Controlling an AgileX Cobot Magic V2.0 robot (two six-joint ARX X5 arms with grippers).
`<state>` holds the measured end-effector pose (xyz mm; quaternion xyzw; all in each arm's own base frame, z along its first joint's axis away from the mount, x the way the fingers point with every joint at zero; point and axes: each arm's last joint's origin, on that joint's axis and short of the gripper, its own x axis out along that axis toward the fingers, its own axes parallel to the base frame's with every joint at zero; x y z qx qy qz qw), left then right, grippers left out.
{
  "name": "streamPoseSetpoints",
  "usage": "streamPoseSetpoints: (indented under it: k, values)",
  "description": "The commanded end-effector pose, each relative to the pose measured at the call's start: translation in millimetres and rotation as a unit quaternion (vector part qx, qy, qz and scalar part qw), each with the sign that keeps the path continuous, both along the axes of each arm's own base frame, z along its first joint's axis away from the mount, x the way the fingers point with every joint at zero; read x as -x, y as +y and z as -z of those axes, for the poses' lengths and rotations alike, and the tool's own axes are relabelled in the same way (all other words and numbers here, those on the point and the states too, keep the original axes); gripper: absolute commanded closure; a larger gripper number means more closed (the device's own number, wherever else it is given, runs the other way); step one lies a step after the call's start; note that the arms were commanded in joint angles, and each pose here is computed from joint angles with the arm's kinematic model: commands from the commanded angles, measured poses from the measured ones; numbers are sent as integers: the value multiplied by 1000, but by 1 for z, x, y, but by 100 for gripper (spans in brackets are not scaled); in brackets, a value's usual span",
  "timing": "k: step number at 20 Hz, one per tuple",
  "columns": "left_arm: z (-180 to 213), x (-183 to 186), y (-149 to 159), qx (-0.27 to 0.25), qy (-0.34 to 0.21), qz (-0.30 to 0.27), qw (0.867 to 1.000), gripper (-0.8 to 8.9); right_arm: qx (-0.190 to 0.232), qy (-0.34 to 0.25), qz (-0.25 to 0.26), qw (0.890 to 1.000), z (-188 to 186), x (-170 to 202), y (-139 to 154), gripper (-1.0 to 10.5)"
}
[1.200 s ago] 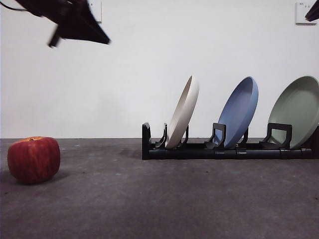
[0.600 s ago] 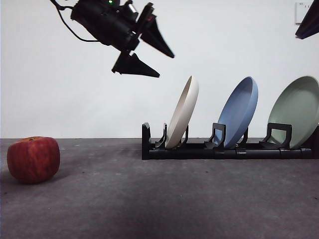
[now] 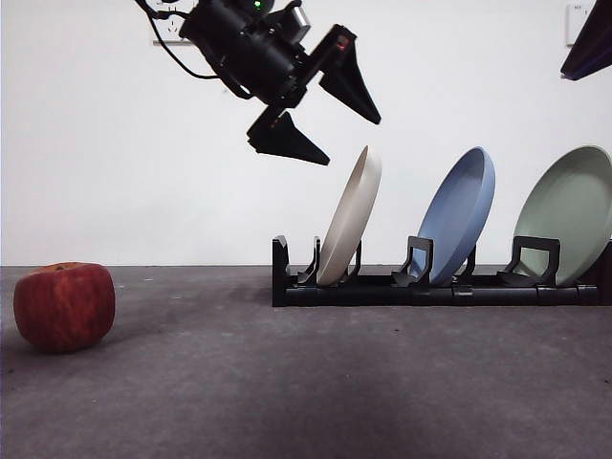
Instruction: Take the yellow plate from the plate rack,put the plate on the table,take the apple from the table,put the apple in the plate
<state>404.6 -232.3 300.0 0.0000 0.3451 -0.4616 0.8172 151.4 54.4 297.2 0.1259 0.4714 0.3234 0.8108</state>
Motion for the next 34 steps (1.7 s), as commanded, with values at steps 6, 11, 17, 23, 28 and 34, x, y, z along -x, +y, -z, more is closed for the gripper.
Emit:
streamPoseSetpoints:
  k: [6, 11, 17, 23, 28, 34]
  values:
    - [25, -7, -17, -9, 1, 12, 1000, 320, 12, 0, 1, 1000, 0, 0, 0, 949]
    - [25, -9, -18, -4, -10, 11, 1000, 384, 21, -5, 9, 1000, 0, -1, -1, 949]
    - [39, -12, -22, -11, 5, 15, 1000, 518, 21, -5, 9, 1000, 0, -1, -1, 949]
    - [47, -13, -32, -2, 3, 17, 1000, 731, 21, -5, 9, 1000, 0, -1, -1, 949]
    - [45, -15, -33, 9, -5, 7, 1000, 819, 21, -4, 8, 1000, 1, 0, -1, 949]
    - [29, -18, -31, 36, -4, 11, 999, 819, 24, -7, 3, 1000, 1, 0, -1, 949]
